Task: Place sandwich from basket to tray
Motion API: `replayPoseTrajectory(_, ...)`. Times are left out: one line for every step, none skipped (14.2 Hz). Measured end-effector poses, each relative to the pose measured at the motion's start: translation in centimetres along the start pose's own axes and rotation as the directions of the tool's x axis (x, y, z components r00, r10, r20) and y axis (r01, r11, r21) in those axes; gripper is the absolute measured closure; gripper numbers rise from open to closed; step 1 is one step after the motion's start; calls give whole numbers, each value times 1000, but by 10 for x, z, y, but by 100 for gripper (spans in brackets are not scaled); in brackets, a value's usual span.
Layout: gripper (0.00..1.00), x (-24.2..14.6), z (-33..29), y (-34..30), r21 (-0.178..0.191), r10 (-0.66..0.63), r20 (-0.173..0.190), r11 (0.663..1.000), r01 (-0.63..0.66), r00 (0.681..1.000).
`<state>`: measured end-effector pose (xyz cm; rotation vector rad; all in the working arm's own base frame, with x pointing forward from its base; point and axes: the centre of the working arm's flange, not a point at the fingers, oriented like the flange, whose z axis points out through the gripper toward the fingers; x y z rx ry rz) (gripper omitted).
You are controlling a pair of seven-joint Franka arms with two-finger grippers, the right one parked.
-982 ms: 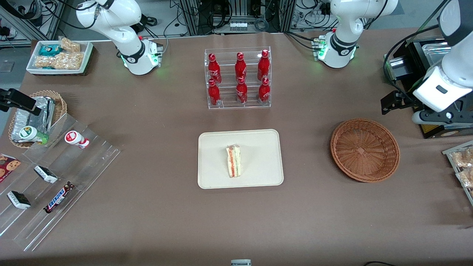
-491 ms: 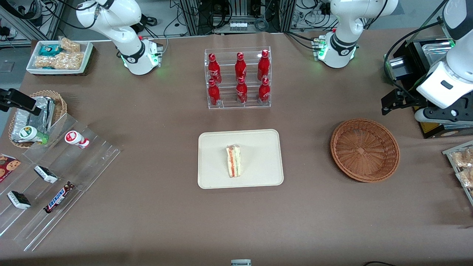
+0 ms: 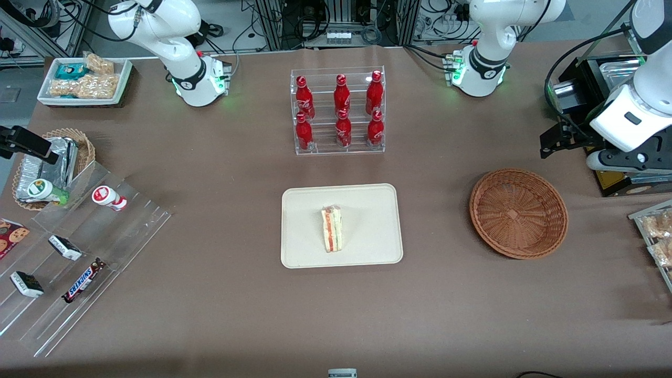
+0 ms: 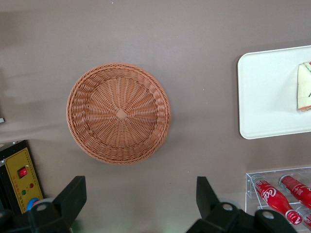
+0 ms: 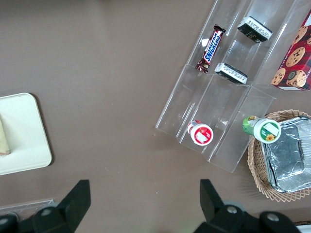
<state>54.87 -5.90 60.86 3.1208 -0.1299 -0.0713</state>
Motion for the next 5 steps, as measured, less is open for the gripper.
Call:
replayPoseTrajectory(0, 0, 0, 1, -1, 2, 1, 1000, -2, 1000)
replayPoseTrajectory(0, 0, 0, 2, -1, 4, 1, 1000, -4, 1000)
replayPoseTrajectory(0, 0, 0, 3, -1, 5, 1, 1000, -5, 1000)
replayPoseTrajectory(0, 0, 0, 4, -1, 7, 1, 1000, -7, 1000)
replayPoseTrajectory(0, 0, 0, 4, -1, 7, 1, 1000, -7, 1000)
